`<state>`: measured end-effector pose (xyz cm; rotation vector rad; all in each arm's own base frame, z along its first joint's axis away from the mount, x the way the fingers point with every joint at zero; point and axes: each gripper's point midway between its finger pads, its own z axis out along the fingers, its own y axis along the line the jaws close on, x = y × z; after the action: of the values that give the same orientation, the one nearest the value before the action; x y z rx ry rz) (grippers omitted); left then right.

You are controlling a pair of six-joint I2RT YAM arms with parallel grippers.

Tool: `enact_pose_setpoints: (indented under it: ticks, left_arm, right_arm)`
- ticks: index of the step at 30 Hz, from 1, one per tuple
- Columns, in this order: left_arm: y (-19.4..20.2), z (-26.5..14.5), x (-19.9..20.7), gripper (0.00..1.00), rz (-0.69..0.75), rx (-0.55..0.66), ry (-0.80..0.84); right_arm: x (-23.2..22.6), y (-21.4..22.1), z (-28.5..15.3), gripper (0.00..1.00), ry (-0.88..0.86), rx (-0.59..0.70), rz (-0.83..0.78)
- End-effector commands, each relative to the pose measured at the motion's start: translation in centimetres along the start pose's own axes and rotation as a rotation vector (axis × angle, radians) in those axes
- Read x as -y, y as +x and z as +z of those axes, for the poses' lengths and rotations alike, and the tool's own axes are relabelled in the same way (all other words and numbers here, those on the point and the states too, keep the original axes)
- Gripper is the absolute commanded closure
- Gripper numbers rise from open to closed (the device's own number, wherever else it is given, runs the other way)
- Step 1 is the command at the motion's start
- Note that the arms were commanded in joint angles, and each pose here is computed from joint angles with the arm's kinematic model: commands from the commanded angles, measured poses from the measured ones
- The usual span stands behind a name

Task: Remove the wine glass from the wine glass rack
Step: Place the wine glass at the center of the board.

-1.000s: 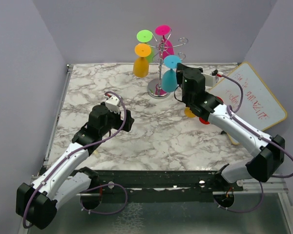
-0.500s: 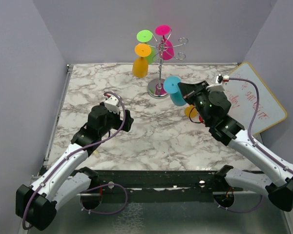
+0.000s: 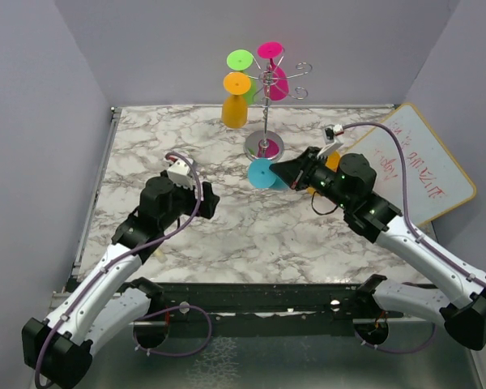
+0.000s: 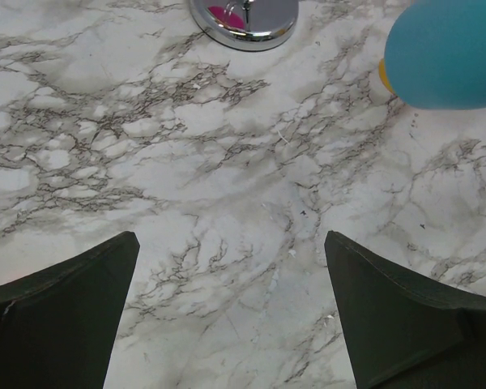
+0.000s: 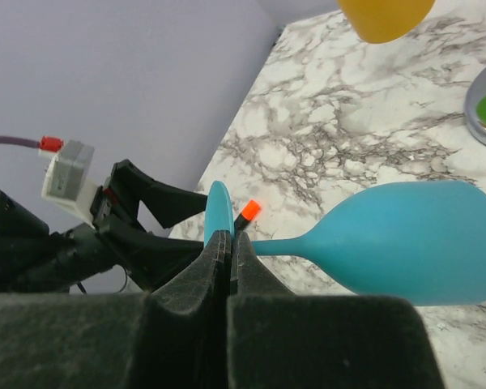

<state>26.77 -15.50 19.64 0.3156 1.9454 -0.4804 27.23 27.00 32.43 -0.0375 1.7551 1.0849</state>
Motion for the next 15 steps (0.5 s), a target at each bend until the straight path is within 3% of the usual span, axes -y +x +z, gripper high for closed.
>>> enact_pose_setpoints:
  ticks: [1,7,15]
  left_arm:
    - [-4.0,-2.7,1.0,0.01,-0.073,0.079,0.011]
    - [-8.1,-4.8,4.9,0.01,-0.094,0.202,0.209]
    - [-7.6,-5.3,9.9,0.06,-0.116,0.161,0.511]
  right_arm:
    - [-0.7,2.7,-0.1,0.99,-0.086,-0.14,-0.083]
    - [-0.4,5.4,0.3,0.99,-0.15,-0.231,-0.123]
    - [-3.2,8.2,-0.5,1.0,-0.406,-0.336,-0.159]
